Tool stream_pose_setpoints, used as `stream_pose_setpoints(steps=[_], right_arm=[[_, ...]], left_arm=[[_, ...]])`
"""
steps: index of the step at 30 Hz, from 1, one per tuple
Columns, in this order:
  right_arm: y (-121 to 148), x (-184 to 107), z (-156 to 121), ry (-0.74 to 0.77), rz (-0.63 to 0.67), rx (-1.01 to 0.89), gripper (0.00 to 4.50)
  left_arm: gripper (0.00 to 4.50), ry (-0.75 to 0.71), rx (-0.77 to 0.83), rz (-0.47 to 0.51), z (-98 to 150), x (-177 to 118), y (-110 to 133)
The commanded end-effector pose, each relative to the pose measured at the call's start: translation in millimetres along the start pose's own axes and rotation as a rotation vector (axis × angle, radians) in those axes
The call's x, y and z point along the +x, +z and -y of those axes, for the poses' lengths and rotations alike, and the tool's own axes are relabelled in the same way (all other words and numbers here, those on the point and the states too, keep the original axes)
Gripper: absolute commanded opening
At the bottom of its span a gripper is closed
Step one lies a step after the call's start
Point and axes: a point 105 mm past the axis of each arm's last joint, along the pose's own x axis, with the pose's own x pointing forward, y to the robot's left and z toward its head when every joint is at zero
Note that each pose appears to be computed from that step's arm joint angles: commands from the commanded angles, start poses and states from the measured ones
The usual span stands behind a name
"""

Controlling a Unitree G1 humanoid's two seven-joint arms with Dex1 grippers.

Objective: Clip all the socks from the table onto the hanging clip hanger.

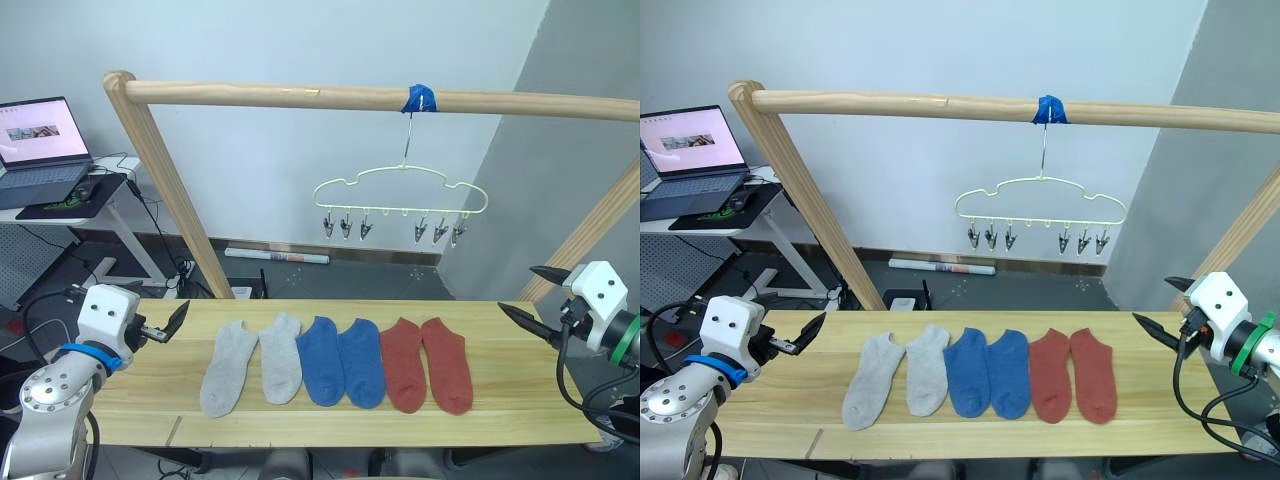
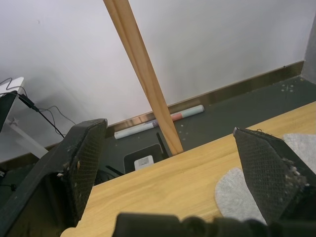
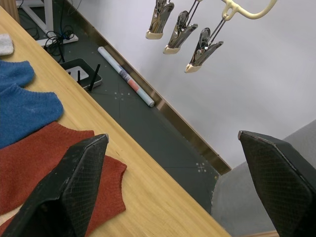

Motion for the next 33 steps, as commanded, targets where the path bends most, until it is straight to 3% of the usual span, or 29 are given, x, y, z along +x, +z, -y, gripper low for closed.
stream_pose_setpoints(steps=[1, 4, 13, 22, 33], right_arm=[[11, -4, 7, -0.021, 0.033, -0.041, 4.44], [11, -4, 7, -0.02, 0.036, -0.038, 4.44], [12, -4, 7, -0.023, 0.039, -0.041, 4.44], [12, -6, 6, -0.027, 0.043, -0.034, 4.44], [20, -3, -3, -0.017, 0.078, -0.036, 4.44]], left_arm=[[4.5, 0.014, -0.01, 0.036, -5, 0, 11], [4.5, 0.013, 0.008, 0.019, -7, -1, 8], [4.5, -0.08, -0.061, 0.125, -7, -6, 19], [4.5, 0.035, -0.013, 0.142, -21, -3, 22], [4.5, -0.033, -0.033, 0.161, 1, 4, 27]])
